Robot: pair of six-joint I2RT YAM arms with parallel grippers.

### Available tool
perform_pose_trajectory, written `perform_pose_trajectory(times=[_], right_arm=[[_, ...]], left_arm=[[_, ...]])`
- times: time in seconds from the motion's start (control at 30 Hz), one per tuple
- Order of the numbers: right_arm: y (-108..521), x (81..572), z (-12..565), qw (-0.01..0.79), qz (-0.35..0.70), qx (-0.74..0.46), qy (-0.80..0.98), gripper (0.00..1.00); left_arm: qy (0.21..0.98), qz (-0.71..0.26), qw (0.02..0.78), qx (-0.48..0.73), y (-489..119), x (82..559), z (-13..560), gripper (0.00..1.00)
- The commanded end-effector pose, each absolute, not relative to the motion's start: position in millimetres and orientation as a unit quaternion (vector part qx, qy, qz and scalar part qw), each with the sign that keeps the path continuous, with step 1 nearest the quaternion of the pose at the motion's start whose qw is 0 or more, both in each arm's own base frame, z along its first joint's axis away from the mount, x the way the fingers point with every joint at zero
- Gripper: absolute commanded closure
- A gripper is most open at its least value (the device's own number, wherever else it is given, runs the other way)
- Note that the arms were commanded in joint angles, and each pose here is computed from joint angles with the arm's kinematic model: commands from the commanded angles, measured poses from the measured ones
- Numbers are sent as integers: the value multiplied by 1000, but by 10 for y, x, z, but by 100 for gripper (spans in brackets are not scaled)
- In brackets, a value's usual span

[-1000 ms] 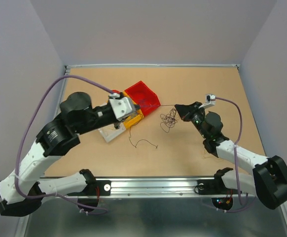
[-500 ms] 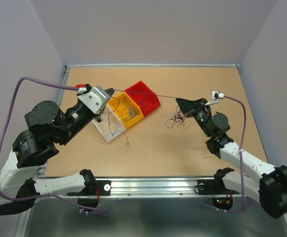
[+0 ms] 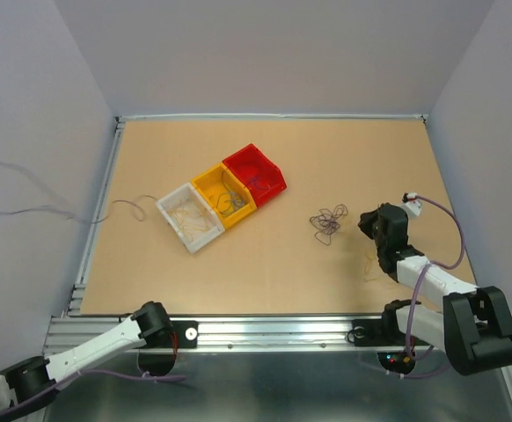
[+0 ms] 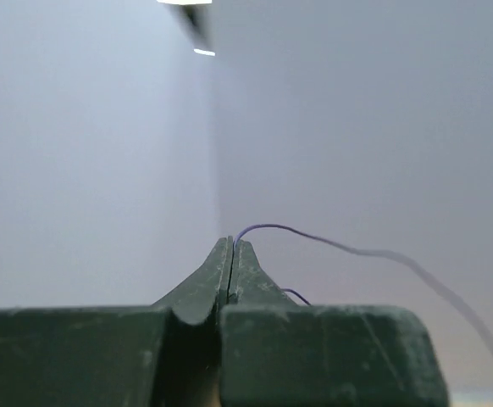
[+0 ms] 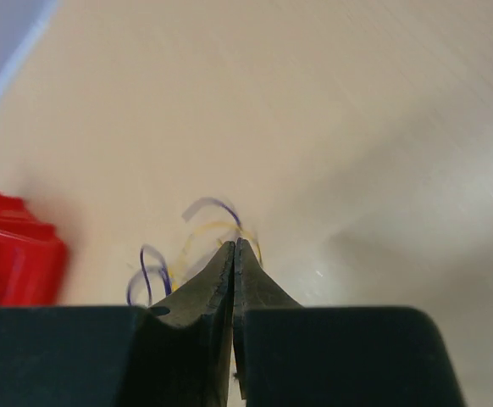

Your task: Untangle the cables

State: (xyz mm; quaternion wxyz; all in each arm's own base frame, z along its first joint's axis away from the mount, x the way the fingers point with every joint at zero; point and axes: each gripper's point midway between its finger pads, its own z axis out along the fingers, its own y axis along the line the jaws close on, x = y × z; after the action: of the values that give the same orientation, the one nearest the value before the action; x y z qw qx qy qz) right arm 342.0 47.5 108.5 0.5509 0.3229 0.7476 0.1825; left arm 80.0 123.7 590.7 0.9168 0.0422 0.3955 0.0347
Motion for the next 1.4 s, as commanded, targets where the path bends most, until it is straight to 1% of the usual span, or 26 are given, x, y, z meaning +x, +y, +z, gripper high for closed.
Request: perform_pose_trajectory(times=[0.0, 0.1, 0.2, 0.23, 0.27, 0.3, 0.33, 0.37, 0.4, 0.43, 0.53, 0.57, 0.6, 0.67, 0.77, 0.83, 0.9, 0.93, 0.97, 1.03, 1.07, 1.13, 1.17, 1.2, 1.27, 1.37], right_arm=[[215, 3252, 864, 535, 106, 341, 765, 96], [207, 3260, 822, 530, 103, 343, 769, 98], [267, 3310, 904, 534, 113, 319, 775, 99], [307, 3323, 951, 536, 122, 310, 776, 98], [418, 3326, 998, 536, 142, 277, 785, 91], [479, 3330, 1102, 547, 158, 255, 782, 89], [548, 3322, 1155, 551, 174, 238, 781, 86], [571, 3314, 1200, 556, 182, 232, 777, 81], [592, 3297, 1233, 562, 189, 226, 773, 79], [610, 3280, 1261, 567, 197, 221, 768, 77], [725, 3252, 1383, 574, 224, 191, 764, 75], [744, 3249, 1386, 572, 229, 187, 765, 75], [771, 3251, 1416, 574, 235, 182, 763, 74], [858, 3238, 1415, 566, 253, 167, 767, 72], [943, 3240, 1444, 560, 273, 154, 767, 71], [992, 3236, 1437, 556, 284, 148, 767, 71], [1049, 3214, 1440, 550, 298, 139, 767, 71], [1059, 3209, 1454, 552, 302, 137, 765, 70], [1083, 3192, 1464, 550, 308, 133, 764, 68], [1109, 3164, 1477, 552, 315, 125, 762, 64], [1136, 3146, 1518, 557, 323, 115, 757, 58], [1157, 3131, 1555, 560, 329, 109, 753, 52], [1168, 3126, 1550, 559, 330, 106, 753, 49], [1182, 3122, 1549, 557, 333, 103, 754, 43], [1206, 3122, 1542, 553, 338, 99, 755, 40], [1224, 3125, 1532, 549, 343, 100, 755, 40]], left_arm=[[390, 98, 913, -61, 1981, 582, 5788, 100], [396, 111, 910, -51, 2068, 550, 5677, 100], [390, 86, 917, 6, 1798, 607, 5653, 100], [393, 85, 914, 48, 1541, 722, 5608, 100], [397, 77, 912, 66, 1366, 807, 5582, 100], [401, 69, 909, 90, 1187, 911, 5536, 100], [414, 71, 898, 131, 833, 1086, 5412, 100], [421, 69, 892, 152, 634, 1185, 5338, 100], [427, 66, 885, 170, 438, 1280, 5266, 100], [433, 63, 880, 184, 248, 1362, 5207, 100], [460, 67, 840, 280, -725, 1729, 4841, 100], [458, 56, 844, 273, -746, 1725, 4853, 100], [464, 50, 835, 290, -1029, 1823, 4810, 100], [474, 54, 822, 310, -1372, 1970, 4759, 100], [474, 35, 827, 300, -1630, 2063, 4957, 100], [468, 6, 841, 271, -1638, 2077, 5252, 100], [479, 11, 837, 264, -1729, 2261, 5320, 100], [474, -16, 845, 248, -1726, 2265, 5506, 100], [480, -18, 841, 250, -1827, 2388, 5501, 100], [487, -24, 840, 239, -1825, 2569, 5596, 100], [497, -24, 837, 225, -1789, 2773, 5685, 100], [503, -25, 837, 214, -1669, 2949, 5879, 100], [507, -30, 834, 213, -1674, 3034, 5894, 100], [520, -44, 826, 213, -1754, 3186, 5823, 100], [519, -56, 822, 228, -1815, 3300, 5793, 100], [521, -73, 816, 240, -1952, 3409, 5667, 100]])
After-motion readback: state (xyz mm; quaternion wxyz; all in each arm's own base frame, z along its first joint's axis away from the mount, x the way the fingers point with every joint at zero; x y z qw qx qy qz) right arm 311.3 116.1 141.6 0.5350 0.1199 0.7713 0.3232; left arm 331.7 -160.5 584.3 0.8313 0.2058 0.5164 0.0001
